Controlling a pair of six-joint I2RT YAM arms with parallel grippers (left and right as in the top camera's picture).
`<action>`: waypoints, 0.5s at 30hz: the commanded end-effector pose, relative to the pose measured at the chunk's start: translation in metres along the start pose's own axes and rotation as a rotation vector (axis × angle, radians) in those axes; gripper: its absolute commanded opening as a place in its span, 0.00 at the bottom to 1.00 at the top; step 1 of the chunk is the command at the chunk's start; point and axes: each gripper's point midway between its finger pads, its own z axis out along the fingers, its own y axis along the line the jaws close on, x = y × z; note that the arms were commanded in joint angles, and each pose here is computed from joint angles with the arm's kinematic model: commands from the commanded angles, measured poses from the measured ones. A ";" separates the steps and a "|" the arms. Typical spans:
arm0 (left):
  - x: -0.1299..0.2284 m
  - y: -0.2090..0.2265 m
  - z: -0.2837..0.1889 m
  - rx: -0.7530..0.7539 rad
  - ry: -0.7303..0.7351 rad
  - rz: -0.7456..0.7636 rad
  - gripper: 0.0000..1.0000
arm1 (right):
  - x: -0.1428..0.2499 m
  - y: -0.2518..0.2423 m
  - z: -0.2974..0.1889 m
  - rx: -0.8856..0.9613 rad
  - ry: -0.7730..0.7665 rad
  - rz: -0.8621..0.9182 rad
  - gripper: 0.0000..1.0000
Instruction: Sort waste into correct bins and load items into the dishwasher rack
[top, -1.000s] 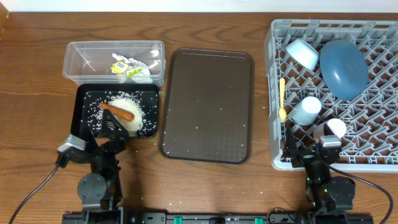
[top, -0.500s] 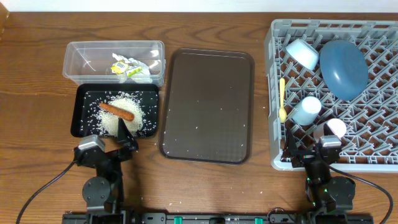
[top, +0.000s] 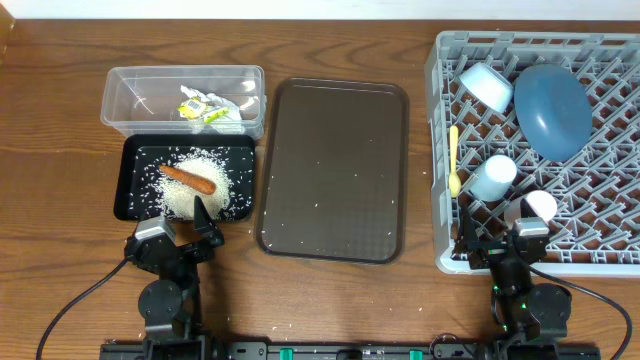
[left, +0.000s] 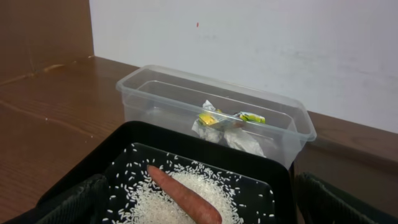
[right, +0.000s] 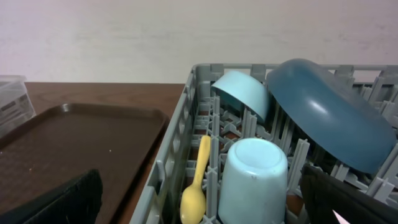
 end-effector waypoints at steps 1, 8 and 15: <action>0.013 0.002 0.001 -0.002 0.035 0.019 0.97 | 0.000 -0.001 0.000 0.003 -0.001 0.017 0.99; 0.020 0.002 0.000 0.003 0.066 0.026 0.97 | 0.000 -0.001 0.000 0.003 -0.001 0.017 0.99; 0.021 0.002 0.001 0.002 0.068 0.026 0.97 | 0.000 -0.001 0.000 0.003 -0.001 0.017 0.99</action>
